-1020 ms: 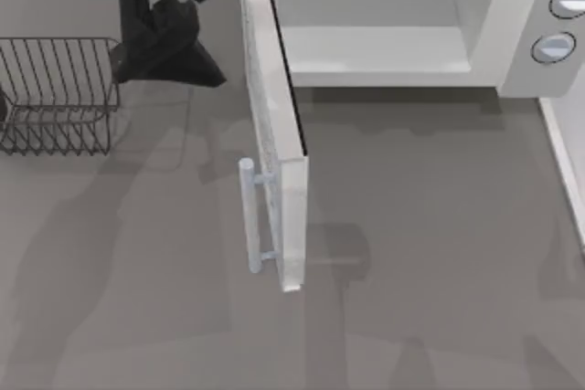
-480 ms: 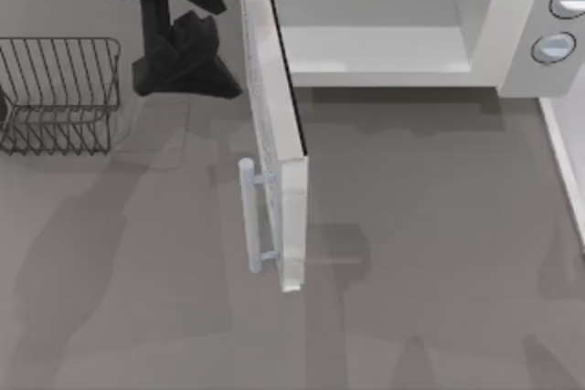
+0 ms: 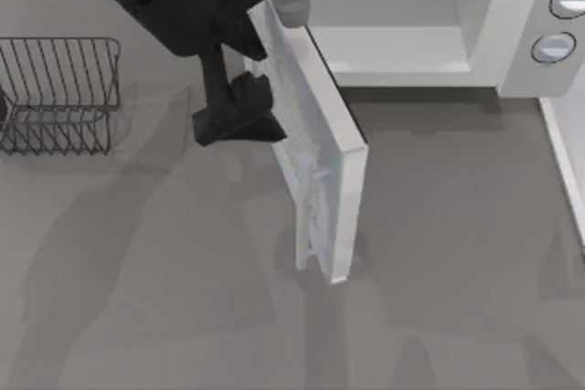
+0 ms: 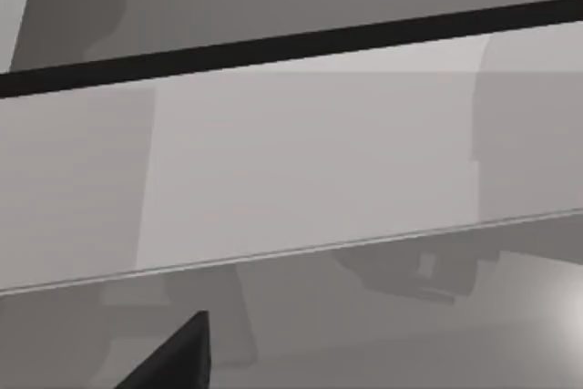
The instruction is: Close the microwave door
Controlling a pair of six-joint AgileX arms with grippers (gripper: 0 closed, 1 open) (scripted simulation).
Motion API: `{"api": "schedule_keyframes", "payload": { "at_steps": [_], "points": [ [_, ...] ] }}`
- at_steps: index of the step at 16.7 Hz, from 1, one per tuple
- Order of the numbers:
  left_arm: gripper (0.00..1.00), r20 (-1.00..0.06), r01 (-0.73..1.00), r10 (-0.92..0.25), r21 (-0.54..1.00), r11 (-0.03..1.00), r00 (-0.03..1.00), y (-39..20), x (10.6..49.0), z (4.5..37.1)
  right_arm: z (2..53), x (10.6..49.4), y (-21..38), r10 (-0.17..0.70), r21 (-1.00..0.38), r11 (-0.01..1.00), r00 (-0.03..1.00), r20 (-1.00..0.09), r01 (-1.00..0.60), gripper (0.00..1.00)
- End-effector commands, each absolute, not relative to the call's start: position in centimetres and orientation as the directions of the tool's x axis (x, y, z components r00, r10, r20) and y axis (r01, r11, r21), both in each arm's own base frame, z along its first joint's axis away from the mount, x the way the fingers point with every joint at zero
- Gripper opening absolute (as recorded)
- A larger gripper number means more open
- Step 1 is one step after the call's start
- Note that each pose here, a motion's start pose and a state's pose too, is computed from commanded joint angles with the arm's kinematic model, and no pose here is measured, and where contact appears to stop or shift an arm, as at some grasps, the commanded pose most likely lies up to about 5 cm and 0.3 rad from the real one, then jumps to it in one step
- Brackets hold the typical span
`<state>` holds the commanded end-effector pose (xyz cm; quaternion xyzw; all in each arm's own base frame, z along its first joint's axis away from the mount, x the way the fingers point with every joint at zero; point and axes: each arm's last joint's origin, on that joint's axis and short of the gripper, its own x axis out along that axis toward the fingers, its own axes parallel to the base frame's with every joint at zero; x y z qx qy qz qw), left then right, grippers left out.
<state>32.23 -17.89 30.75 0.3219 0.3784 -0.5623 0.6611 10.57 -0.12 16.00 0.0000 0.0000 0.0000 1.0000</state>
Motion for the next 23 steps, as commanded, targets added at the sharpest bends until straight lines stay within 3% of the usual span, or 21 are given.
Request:
{"api": "schedule_keyframes", "payload": {
  "at_steps": [3,16,23],
  "points": [
    [1.0,-0.862,0.987,-0.5,0.0,0.16,0.081,-17.89,32.23,30.75,16.0,10.57,-0.12,0.0,0.0,1.0,1.0,0.0,0.0,1.0],
    [0.02,-0.862,0.987,-0.5,0.0,0.16,0.081,-17.89,32.23,30.75,16.0,10.57,-0.12,0.0,0.0,1.0,1.0,0.0,0.0,1.0],
    [0.0,-0.862,0.987,-0.5,0.0,0.16,0.081,-17.89,32.23,30.75,16.0,10.57,-0.12,0.0,0.0,1.0,1.0,0.0,0.0,1.0]
  ]
}}
